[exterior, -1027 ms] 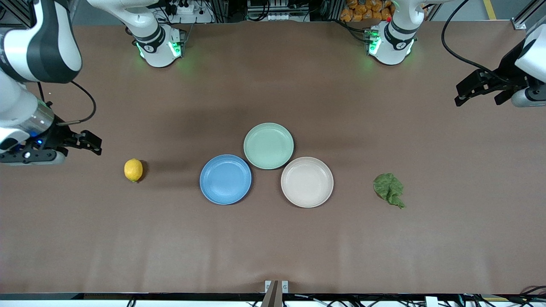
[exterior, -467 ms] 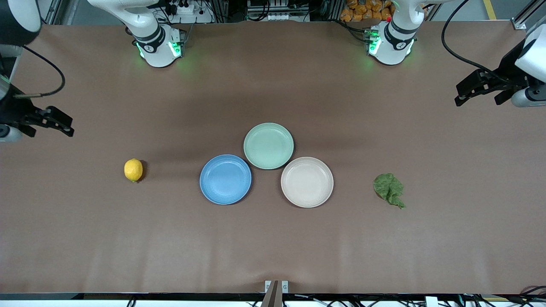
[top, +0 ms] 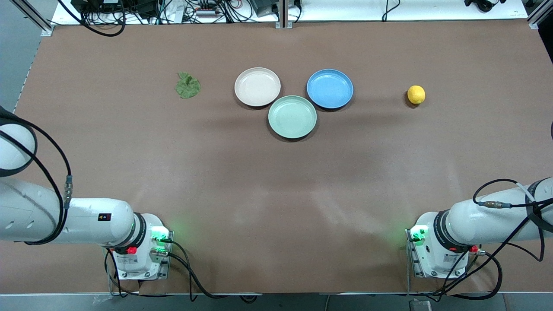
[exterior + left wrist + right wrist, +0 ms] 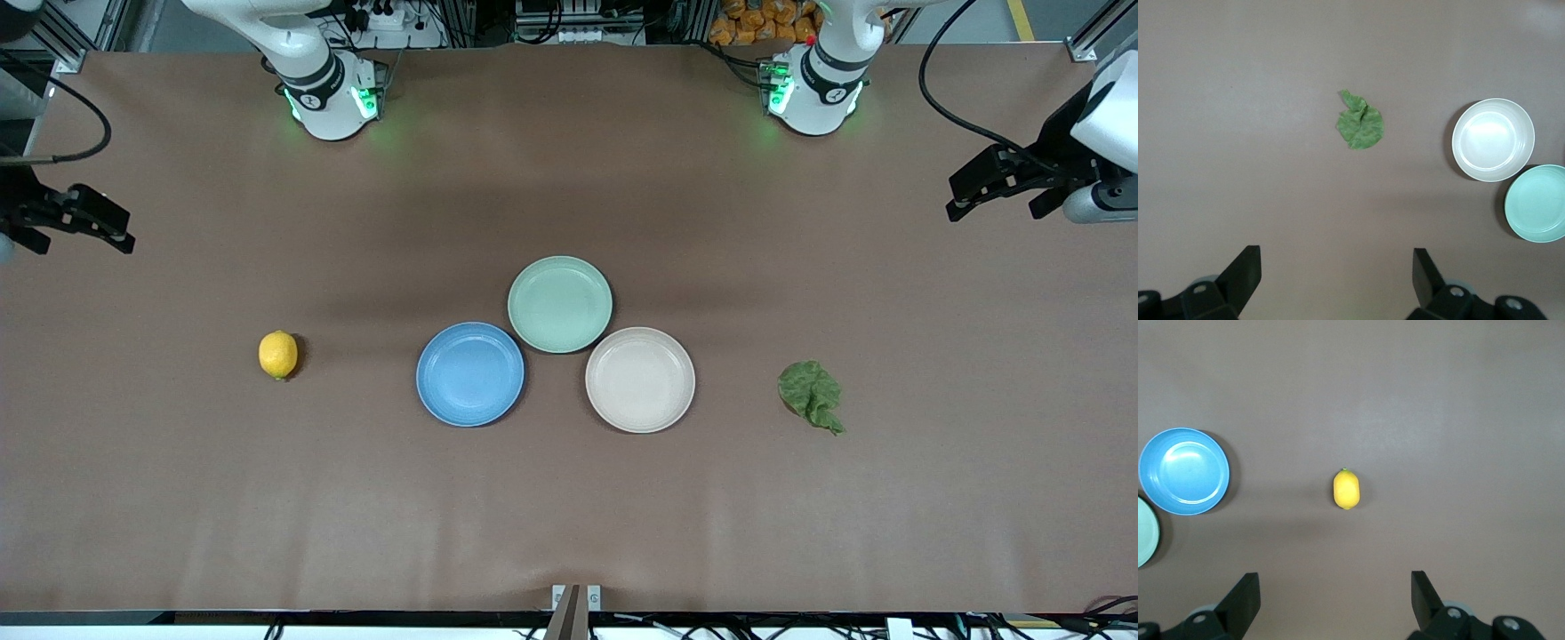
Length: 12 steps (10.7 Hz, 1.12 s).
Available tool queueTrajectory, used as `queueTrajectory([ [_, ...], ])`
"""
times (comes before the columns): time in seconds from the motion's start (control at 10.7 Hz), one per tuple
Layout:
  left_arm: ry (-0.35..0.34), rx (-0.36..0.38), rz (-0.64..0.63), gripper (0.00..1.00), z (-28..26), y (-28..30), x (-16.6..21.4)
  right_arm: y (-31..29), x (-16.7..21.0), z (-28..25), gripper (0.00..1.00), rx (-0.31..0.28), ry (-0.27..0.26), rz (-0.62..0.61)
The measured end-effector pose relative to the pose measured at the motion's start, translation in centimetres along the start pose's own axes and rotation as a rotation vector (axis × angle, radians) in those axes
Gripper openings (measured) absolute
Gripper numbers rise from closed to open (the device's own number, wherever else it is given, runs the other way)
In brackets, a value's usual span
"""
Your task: Pick lemon and lettuce from blue and beige plates
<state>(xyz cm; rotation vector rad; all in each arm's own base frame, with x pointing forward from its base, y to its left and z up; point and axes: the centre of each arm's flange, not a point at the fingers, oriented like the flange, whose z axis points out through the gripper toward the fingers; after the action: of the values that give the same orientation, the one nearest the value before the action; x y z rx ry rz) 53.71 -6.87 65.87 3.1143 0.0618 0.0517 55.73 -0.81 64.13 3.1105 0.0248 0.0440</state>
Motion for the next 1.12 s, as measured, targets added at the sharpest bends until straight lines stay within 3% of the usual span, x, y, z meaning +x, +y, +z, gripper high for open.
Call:
queueTrajectory([
  [0.84, 0.000, 0.000, -0.002, 1.00, 0.0, -0.1, 0.0, -1.3, 0.2, 0.2, 1.00, 0.044, -0.006, -0.014],
  [1.12, 0.000, 0.000, 0.000, 1.00, 0.0, 0.0, 0.0, -0.8, 0.0, 0.9, 1.00, 0.046, -0.050, -0.005],
])
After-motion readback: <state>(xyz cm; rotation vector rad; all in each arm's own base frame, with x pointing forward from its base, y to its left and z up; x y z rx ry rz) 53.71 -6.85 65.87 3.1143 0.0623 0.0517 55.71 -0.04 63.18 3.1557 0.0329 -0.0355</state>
